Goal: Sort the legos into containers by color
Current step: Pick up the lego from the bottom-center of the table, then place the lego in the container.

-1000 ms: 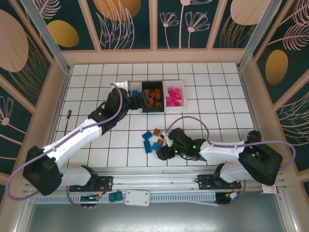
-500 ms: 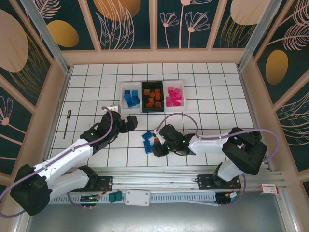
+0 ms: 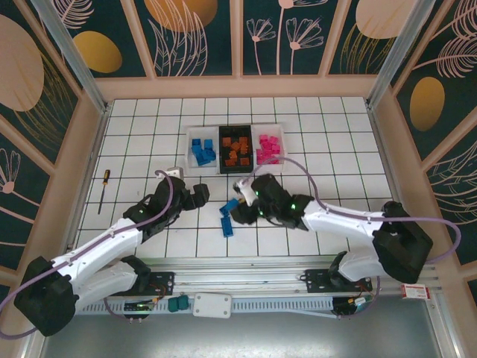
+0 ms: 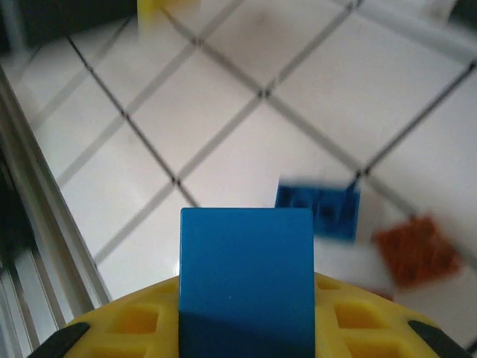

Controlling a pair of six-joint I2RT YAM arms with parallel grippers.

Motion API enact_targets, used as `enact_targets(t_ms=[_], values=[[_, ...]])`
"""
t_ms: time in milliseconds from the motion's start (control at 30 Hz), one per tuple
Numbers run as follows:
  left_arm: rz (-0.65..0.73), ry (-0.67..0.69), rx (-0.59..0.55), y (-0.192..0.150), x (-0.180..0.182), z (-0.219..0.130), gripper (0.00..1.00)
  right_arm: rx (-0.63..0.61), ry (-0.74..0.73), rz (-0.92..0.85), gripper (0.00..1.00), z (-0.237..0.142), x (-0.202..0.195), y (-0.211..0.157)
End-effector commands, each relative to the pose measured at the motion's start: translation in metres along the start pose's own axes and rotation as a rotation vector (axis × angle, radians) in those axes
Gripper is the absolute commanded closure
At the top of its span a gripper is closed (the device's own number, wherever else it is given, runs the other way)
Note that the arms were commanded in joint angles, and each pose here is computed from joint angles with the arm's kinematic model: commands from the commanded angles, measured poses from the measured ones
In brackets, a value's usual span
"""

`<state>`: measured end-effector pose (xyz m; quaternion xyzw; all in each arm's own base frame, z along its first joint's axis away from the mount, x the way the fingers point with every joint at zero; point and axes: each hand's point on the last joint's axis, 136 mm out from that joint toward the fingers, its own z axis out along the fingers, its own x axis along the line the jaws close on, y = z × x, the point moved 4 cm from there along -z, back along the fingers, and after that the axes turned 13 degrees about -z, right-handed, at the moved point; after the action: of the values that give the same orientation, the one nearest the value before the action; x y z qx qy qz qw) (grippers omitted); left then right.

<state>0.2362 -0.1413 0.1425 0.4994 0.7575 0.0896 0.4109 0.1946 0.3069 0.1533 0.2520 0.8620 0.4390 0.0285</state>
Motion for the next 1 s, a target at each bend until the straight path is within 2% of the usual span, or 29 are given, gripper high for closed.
enact_targets(t_ms=[0,167,333,467,600,667,833,967], values=[[-0.026,0.047,-0.008,-0.006,0.014,-0.002,0.01,-0.131,0.001,-0.030,0.77,0.021,-0.026,0.061],[-0.047,0.062,-0.005,-0.010,0.023,-0.005,0.01,-0.128,-0.065,0.024,0.78,0.083,-0.083,0.108],[-0.042,0.031,0.047,-0.019,0.020,-0.003,0.01,-0.089,-0.165,0.072,0.76,0.131,-0.129,0.135],[-0.038,-0.002,0.093,-0.025,0.014,0.000,0.03,-0.070,-0.254,0.104,0.67,0.151,-0.158,0.148],[-0.017,-0.041,0.142,-0.036,0.001,0.003,0.03,-0.137,-0.259,0.095,0.48,0.137,-0.158,0.172],[0.008,-0.050,0.170,-0.043,-0.007,0.005,0.03,-0.178,-0.257,0.090,0.43,0.122,-0.152,0.179],[0.102,-0.056,0.226,-0.070,-0.028,0.008,0.04,-0.271,-0.255,0.092,0.40,0.074,-0.135,0.178],[0.187,-0.055,0.273,-0.097,-0.044,0.013,0.06,-0.284,-0.273,0.108,0.40,0.045,-0.128,0.152]])
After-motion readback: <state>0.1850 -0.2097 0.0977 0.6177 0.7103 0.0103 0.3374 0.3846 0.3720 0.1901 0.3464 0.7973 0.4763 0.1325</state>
